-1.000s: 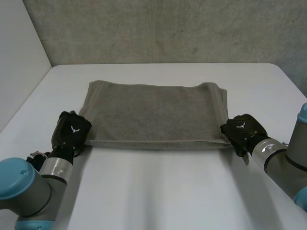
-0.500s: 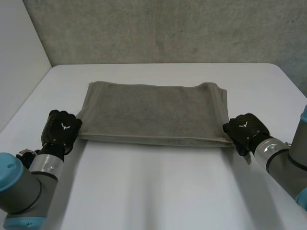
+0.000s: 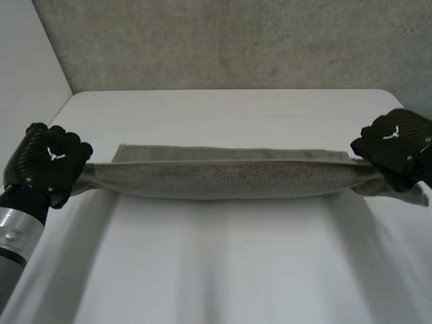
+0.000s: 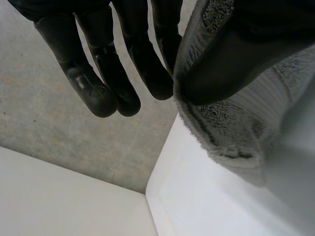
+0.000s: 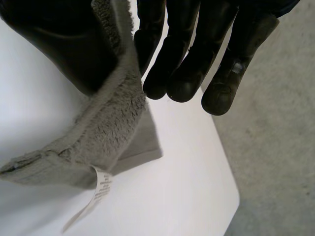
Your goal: Fold the towel.
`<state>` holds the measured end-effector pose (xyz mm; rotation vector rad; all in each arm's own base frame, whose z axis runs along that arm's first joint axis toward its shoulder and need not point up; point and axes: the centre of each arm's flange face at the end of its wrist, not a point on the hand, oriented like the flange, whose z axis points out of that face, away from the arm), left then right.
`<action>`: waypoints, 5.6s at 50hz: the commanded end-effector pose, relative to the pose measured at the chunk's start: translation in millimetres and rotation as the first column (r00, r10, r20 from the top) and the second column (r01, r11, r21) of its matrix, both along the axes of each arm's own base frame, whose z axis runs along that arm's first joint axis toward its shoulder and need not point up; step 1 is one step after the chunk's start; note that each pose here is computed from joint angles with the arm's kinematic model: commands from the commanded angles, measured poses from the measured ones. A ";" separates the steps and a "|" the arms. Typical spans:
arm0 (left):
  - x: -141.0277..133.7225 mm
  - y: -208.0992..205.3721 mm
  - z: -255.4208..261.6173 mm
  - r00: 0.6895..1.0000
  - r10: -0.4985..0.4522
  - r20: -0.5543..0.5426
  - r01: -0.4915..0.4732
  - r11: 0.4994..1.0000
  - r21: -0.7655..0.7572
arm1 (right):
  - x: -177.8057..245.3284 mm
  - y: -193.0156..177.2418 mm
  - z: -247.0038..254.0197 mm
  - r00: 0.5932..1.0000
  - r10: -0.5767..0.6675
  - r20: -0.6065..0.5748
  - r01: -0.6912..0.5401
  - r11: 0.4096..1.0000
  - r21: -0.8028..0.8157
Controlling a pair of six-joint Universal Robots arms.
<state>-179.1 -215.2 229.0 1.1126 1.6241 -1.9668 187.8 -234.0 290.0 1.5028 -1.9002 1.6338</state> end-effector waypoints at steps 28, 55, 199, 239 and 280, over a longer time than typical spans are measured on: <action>-72.3 -179.3 -105.7 0.999 -0.029 0.030 0.027 0.995 0.093 | 52.4 -164.3 -133.7 0.992 0.044 -0.117 -0.038 0.998 0.045; -80.8 -173.8 -53.7 0.994 0.103 -0.026 -0.103 0.994 -0.021 | 75.3 -178.9 -65.5 0.980 -0.047 0.195 0.072 0.990 -0.121; -48.2 -49.5 -23.0 0.865 -0.008 -0.502 0.039 0.998 0.052 | 193.5 -0.9 -83.7 0.924 0.376 0.065 -0.368 0.924 -0.103; -140.1 -27.6 -45.9 0.841 -0.164 -0.516 0.244 0.965 0.091 | 153.6 -16.1 -85.1 0.867 0.014 0.498 -0.165 0.952 0.259; -109.6 -44.0 61.9 0.765 0.047 -0.642 0.192 0.935 0.298 | 106.1 -47.3 15.0 0.659 -0.142 0.738 0.127 0.989 0.077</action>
